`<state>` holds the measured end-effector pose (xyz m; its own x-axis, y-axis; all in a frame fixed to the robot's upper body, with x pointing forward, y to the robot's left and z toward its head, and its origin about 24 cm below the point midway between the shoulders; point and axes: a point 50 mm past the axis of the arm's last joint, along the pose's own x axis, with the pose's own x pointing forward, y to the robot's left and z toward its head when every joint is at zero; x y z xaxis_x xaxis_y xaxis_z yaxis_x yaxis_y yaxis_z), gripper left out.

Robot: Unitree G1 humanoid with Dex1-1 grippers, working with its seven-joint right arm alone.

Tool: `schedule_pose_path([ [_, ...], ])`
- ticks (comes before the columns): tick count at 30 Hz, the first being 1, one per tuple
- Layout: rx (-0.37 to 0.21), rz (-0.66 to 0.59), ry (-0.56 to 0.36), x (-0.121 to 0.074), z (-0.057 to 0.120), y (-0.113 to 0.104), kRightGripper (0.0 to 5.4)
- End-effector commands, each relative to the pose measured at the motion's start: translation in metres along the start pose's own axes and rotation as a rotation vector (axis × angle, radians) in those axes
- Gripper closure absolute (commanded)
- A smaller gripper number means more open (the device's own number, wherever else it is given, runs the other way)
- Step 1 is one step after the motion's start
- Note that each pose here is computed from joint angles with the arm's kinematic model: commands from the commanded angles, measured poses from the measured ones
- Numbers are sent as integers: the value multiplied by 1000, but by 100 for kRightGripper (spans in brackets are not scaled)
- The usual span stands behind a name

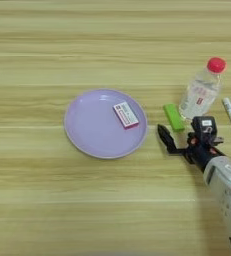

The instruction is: Move the objects on the table

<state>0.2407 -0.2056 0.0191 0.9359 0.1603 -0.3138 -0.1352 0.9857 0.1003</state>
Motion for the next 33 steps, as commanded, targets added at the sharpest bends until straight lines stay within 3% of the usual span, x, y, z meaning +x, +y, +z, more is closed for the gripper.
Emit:
schedule_pose_path([
  [1, -28, 17, -76, 7, 19, 2, 3],
  [16, -17, 29, -67, 11, 15, 3, 3],
  [33, -7, 44, -60, 16, 13, 5, 197],
])
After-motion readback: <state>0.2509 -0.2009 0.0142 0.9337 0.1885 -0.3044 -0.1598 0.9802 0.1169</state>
